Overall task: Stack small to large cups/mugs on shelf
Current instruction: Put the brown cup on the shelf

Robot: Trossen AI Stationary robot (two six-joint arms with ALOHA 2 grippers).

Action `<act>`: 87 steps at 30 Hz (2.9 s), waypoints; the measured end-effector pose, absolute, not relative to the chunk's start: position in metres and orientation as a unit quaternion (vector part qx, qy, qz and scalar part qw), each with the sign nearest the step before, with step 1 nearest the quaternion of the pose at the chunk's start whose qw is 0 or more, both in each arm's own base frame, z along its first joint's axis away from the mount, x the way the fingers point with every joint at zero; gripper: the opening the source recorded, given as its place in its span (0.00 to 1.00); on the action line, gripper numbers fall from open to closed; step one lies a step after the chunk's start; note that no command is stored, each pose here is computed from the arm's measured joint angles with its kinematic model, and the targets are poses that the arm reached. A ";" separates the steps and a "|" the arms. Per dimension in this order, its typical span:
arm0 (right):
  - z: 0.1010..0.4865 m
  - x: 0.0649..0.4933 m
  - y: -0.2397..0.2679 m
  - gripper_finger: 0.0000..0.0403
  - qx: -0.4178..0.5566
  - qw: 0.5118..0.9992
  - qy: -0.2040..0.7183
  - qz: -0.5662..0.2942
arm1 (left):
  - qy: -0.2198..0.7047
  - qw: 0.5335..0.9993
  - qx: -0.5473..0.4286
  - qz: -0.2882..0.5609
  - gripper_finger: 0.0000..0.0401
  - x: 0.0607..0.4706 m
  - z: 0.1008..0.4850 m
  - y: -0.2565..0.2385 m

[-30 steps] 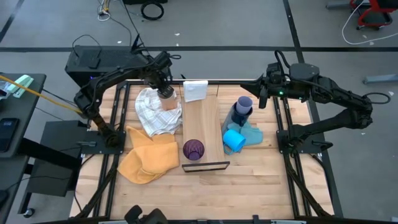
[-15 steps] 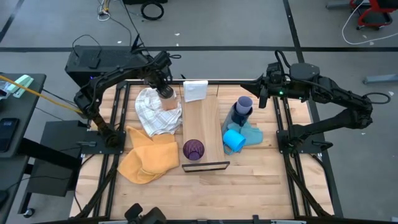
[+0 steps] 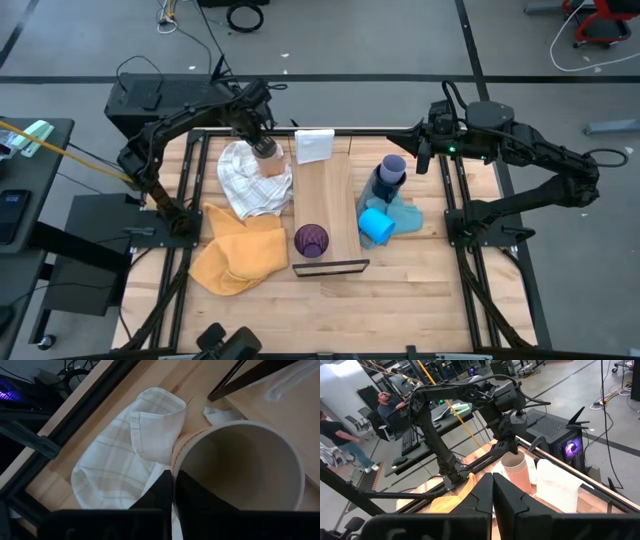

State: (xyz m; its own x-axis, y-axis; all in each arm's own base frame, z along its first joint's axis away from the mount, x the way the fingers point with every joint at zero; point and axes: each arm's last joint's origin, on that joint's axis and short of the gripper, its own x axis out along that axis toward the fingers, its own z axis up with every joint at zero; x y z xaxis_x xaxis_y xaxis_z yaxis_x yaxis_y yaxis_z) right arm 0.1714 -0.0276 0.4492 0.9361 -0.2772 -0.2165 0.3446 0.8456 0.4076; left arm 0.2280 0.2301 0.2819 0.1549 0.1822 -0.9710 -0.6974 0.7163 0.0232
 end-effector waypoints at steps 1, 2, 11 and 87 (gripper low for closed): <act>0.449 0.171 -0.028 0.04 0.225 0.958 0.075 -0.162 | 0.575 0.728 -0.225 0.298 0.03 0.228 0.282 0.230; 0.449 0.171 -0.028 0.04 0.225 0.958 0.075 -0.162 | 0.574 0.730 -0.226 0.293 0.03 0.228 0.282 0.230; 0.449 0.171 -0.028 0.04 0.220 0.959 0.076 -0.162 | 0.583 0.724 -0.235 0.282 0.03 0.227 0.281 0.227; 0.448 0.171 -0.028 0.04 0.202 0.962 0.082 -0.161 | 0.437 0.863 -0.120 0.223 0.03 0.287 0.457 0.084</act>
